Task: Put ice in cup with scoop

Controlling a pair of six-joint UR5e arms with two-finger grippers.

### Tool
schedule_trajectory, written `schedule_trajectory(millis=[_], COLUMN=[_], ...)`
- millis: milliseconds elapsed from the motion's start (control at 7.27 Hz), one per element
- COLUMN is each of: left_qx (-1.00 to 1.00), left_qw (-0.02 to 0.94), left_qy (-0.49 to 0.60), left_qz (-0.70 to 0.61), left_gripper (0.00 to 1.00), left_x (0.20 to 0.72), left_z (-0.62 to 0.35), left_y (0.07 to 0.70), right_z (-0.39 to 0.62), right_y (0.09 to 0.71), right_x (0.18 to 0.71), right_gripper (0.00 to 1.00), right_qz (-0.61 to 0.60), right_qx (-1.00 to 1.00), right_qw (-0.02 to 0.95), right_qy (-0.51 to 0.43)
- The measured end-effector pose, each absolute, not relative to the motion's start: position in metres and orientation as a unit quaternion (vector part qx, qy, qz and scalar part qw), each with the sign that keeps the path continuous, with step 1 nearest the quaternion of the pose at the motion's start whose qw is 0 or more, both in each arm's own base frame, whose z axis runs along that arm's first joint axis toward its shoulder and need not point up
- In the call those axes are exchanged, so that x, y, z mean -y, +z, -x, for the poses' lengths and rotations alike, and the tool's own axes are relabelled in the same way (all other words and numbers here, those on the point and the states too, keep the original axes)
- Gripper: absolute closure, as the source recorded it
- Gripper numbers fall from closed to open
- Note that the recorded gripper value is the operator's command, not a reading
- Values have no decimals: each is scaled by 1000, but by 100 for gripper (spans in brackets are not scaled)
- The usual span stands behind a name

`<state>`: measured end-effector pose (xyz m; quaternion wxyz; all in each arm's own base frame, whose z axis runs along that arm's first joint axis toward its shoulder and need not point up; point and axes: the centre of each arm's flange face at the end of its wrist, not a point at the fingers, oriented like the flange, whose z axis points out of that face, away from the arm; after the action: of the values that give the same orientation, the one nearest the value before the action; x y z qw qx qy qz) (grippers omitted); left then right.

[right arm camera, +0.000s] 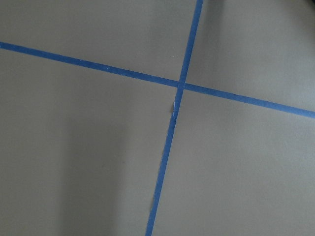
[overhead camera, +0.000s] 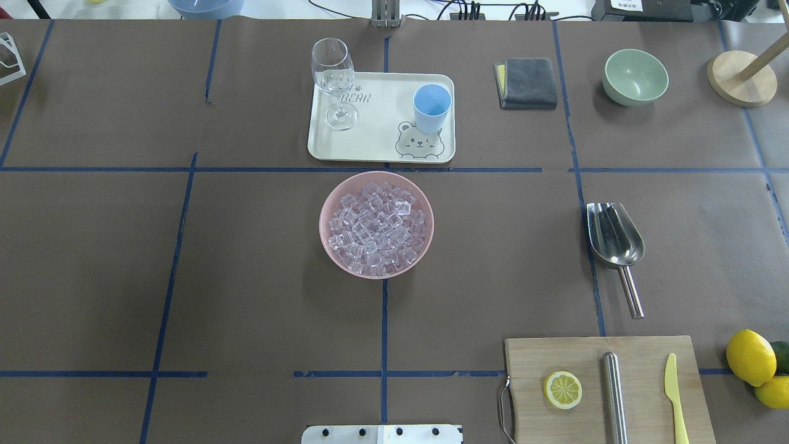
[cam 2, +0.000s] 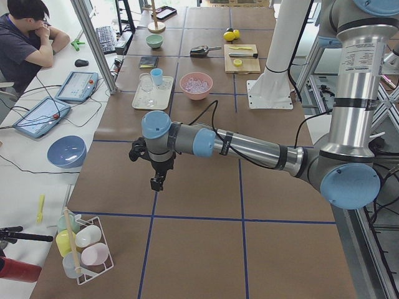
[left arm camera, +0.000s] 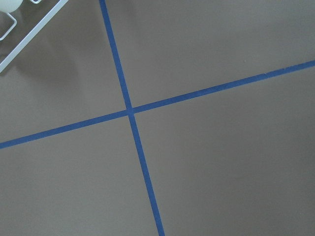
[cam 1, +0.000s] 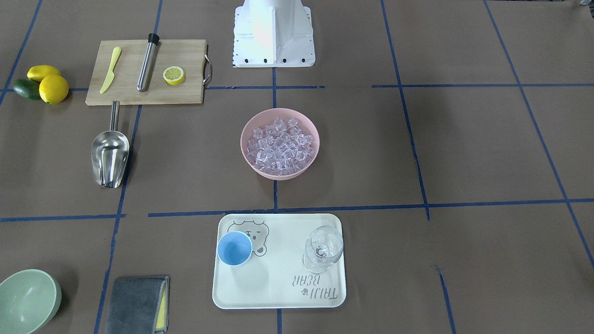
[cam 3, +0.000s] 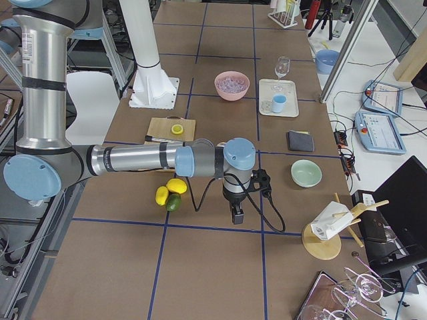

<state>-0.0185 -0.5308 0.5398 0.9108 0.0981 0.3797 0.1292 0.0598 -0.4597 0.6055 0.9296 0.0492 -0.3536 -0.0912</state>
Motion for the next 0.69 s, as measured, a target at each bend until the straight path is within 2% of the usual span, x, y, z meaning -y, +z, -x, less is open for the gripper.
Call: schedule_trajectory(millis=[688], left_qx=[-372], left_qw=[886], left_qy=[181], left_qz=[-209], left_gripper=[0], left_x=[580], left_z=[6], left_y=[462], right_z=[-47], right_y=[572], right_x=[470], right_gripper=[0], right_qz=[-73], right_qx=[364], right_qw=[923], right_qy=[-105])
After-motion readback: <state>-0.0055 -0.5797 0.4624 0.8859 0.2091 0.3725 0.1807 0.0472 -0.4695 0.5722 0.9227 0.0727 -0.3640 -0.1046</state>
